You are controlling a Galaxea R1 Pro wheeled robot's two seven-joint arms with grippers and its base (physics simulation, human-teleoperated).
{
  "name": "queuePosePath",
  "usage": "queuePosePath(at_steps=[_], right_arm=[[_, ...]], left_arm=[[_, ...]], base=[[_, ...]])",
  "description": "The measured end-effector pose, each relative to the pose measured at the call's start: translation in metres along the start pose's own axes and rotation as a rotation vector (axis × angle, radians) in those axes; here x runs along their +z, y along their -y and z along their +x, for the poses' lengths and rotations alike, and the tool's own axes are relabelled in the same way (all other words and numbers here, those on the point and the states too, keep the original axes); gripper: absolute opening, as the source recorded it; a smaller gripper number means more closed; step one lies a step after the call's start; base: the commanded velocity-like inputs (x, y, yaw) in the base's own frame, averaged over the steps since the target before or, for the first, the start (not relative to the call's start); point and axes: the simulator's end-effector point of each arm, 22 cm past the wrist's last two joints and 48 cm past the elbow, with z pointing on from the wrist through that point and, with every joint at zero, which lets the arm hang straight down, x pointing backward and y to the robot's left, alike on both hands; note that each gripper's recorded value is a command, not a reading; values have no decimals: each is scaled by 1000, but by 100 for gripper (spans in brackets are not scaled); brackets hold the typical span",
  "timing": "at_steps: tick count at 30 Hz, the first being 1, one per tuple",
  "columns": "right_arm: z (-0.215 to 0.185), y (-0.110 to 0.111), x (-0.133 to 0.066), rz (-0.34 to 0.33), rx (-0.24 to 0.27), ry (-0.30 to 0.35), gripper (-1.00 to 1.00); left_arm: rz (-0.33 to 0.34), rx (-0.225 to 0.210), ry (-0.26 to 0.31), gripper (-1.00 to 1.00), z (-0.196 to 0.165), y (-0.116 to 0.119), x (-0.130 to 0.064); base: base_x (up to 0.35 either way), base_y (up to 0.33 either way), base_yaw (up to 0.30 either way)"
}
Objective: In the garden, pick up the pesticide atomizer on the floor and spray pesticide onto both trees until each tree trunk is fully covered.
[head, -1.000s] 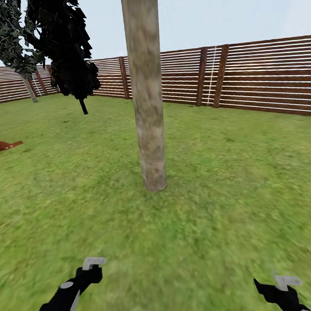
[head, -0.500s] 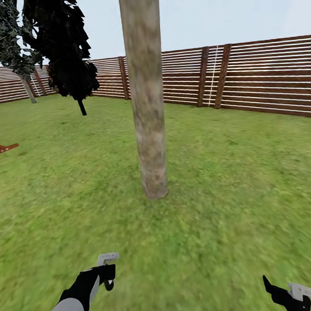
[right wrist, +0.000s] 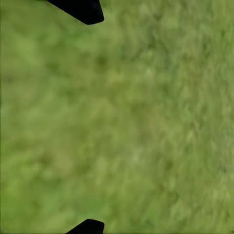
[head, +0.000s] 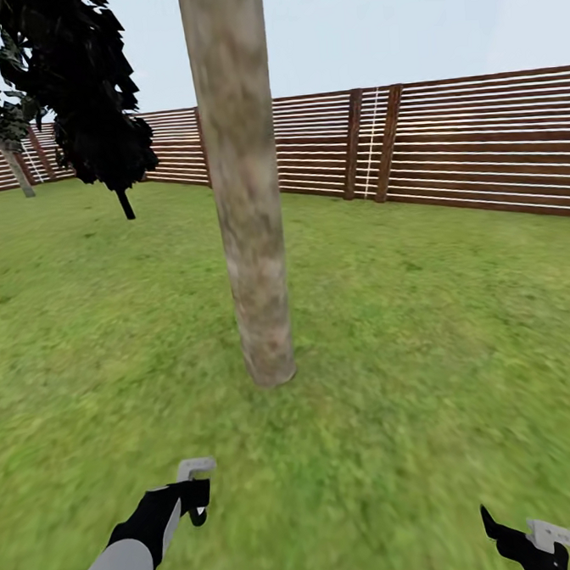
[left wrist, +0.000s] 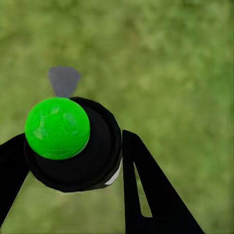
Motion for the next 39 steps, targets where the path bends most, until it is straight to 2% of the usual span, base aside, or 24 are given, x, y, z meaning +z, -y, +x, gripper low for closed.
queuePosePath(at_steps=[8, 11, 15, 21, 26, 28, 30, 31, 32, 33, 35, 36, 37, 39], right_arm=[[0, 0, 0, 0, 0, 0, 100], [0, 0, 0, -1, -1, 0, 100], [0, 0, 0, -1, -1, 0, 100], [0, 0, 0, -1, -2, 0, 100], [0, 0, 0, -2, -2, 0, 100], [0, 0, 0, -2, -2, 0, 100], [0, 0, 0, -2, -2, 0, 100], [0, 0, 0, -2, -2, 0, 100], [0, 0, 0, -2, -2, 0, 100], [0, 0, 0, -2, -2, 0, 100], [0, 0, 0, -2, -2, 0, 100], [0, 0, 0, -2, -3, 1, 100], [0, 0, 0, -2, -3, 0, 100], [-1, 0, 0, -2, -3, 1, 100]], left_arm=[[4, 8, -5, -100, 2, 4, 0], [6, 11, -32, -100, 7, 7, 0], [2, 12, -41, -100, 9, 5, 0], [-2, 15, -44, -100, 11, 1, 0], [11, 9, -42, -100, 7, 10, 0], [17, 2, -59, -100, 5, 15, -1], [23, -1, -53, -100, -12, 19, -2], [27, 5, -61, -100, -21, 24, -3], [28, 35, -83, -100, -24, 27, -4], [25, 104, -108, -100, -28, 33, -6], [13, 171, -101, -100, -41, 35, -9], [1, 185, -75, -100, -56, 33, -12], [-3, 180, -56, -100, -65, 31, -14], [-4, 174, -60, -100, -67, 30, -16]], base=[[339, 0, -1], [339, 0, -30], [276, 0, -247], [45, 0, -208], [1, 0, -11], [0, 0, 0], [0, 0, 0], [0, 0, 0], [0, 0, 0], [0, 0, 0], [0, 0, 0], [0, 0, 0], [0, 0, 0], [0, 0, 0]])
